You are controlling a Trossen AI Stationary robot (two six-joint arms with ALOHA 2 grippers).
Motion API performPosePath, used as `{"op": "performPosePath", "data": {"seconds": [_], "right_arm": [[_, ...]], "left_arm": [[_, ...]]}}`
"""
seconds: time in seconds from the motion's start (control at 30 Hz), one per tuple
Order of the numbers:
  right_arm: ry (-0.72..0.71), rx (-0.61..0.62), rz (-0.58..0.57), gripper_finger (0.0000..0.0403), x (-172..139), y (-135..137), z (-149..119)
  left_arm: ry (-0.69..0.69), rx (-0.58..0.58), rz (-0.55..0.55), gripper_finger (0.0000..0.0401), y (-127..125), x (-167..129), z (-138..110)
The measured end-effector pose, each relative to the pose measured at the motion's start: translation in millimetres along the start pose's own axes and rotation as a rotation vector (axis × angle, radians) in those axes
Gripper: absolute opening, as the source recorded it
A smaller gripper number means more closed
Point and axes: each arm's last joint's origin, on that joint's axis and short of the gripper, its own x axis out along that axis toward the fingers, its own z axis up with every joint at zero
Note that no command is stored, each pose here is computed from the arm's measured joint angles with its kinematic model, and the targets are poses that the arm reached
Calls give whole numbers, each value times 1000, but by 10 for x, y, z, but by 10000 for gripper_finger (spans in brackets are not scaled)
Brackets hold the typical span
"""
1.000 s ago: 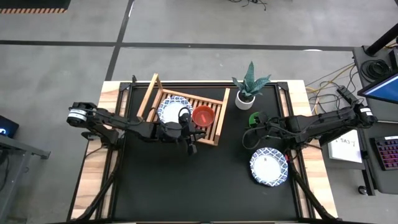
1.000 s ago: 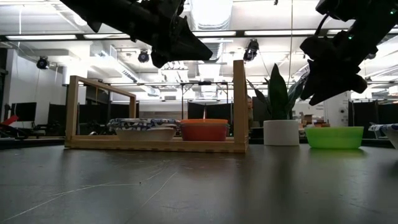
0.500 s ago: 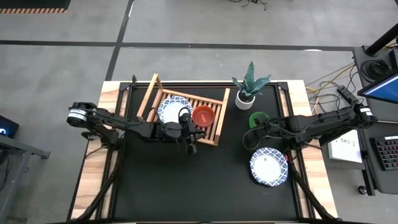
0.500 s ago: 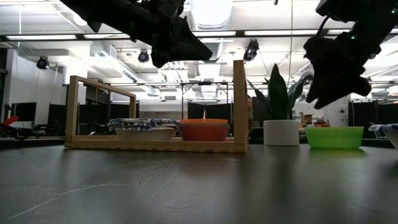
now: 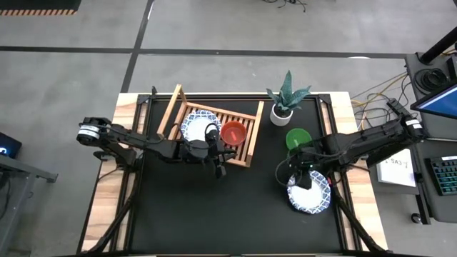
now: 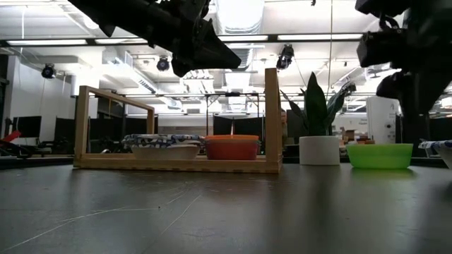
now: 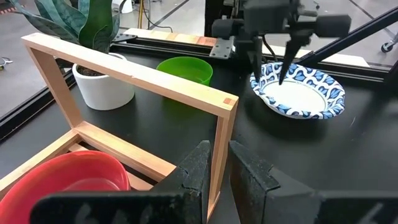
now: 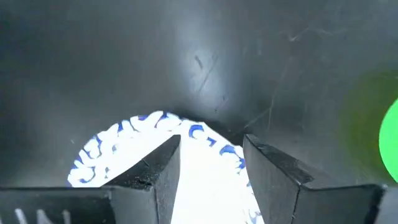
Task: Place and stack bowls onto a shelf
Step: Stack the white patterned bowl on the white patterned bowl on the shelf
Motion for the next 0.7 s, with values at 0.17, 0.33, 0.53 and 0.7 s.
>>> {"op": "performPosePath", "data": {"seconds": [0.17,0.33,0.53,0.7], "right_arm": [[125,-91,-43,162,141,85,-20],[180,-142,-100,162,246,77,-15],[207,-187,-128,162,321,71,3],[222,-191,-157,162,376,64,15]], "left_arm": [[-1,2,0,37,0,0,1],[-1,5,0,37,0,0,0],[-3,4,8,37,3,0,1],[-18,0,7,37,0,0,15]]}}
